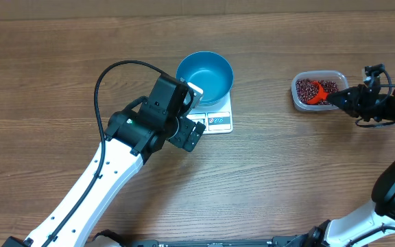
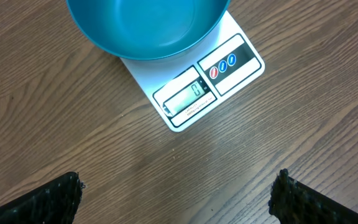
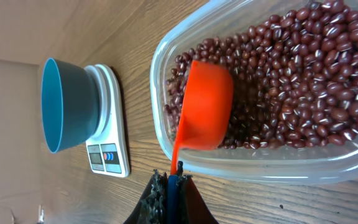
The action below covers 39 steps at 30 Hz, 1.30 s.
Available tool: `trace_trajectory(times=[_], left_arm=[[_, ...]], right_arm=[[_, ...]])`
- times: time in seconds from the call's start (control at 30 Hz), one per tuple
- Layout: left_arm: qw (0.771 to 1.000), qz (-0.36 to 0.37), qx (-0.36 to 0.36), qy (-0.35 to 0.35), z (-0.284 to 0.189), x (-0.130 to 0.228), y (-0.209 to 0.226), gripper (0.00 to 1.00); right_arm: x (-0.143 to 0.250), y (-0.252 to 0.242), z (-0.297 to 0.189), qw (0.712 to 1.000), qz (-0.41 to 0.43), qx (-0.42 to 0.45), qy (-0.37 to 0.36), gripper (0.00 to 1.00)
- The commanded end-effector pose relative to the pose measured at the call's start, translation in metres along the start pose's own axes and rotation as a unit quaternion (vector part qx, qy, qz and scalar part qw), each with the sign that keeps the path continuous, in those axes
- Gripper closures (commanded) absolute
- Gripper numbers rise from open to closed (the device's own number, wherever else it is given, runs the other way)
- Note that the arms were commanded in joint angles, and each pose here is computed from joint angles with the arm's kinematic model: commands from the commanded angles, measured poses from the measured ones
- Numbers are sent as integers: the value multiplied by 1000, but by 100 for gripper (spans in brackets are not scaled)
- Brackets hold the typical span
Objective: Scoop item into bowl and weigh 150g on scale
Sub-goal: 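Drag the scoop through the beans with the right gripper to fill it, then lift the filled scoop and carry it left over the blue bowl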
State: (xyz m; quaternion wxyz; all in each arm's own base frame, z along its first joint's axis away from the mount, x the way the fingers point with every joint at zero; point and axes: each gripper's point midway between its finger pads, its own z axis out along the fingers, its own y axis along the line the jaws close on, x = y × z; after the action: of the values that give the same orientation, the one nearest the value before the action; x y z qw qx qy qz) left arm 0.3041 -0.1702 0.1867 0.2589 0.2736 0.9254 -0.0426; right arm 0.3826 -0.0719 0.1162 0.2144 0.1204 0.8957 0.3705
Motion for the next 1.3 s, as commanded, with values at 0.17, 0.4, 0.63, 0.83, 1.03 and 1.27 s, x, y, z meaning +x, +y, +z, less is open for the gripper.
trace_trajectory(times=[0.17,0.4,0.63,0.83,1.03,1.27], left_arm=[[1000,7,3,-14,-8,-4,-1,0],[1000,7,3,-14,-8,-4,-1,0],[1000,7,3,-14,-8,-4,-1,0],[1000,7,3,-14,-8,-4,-1,0],[1000,7,3,-14,-8,-4,-1,0],[1000,7,3,-14,-8,-4,-1,0]], right_arm=[[-4,4,-8,999,10,-41,-20,96],[-5,-3,-23,997,35,-51,-37,96],[-10,0,-36,993,49,-87,-59,96],[-14,16,-40,988,47,-133,-70,96],[-19,34,-47,978,47,-188,-83,96],[-22,56,-51,964,44,-247,-87,96]])
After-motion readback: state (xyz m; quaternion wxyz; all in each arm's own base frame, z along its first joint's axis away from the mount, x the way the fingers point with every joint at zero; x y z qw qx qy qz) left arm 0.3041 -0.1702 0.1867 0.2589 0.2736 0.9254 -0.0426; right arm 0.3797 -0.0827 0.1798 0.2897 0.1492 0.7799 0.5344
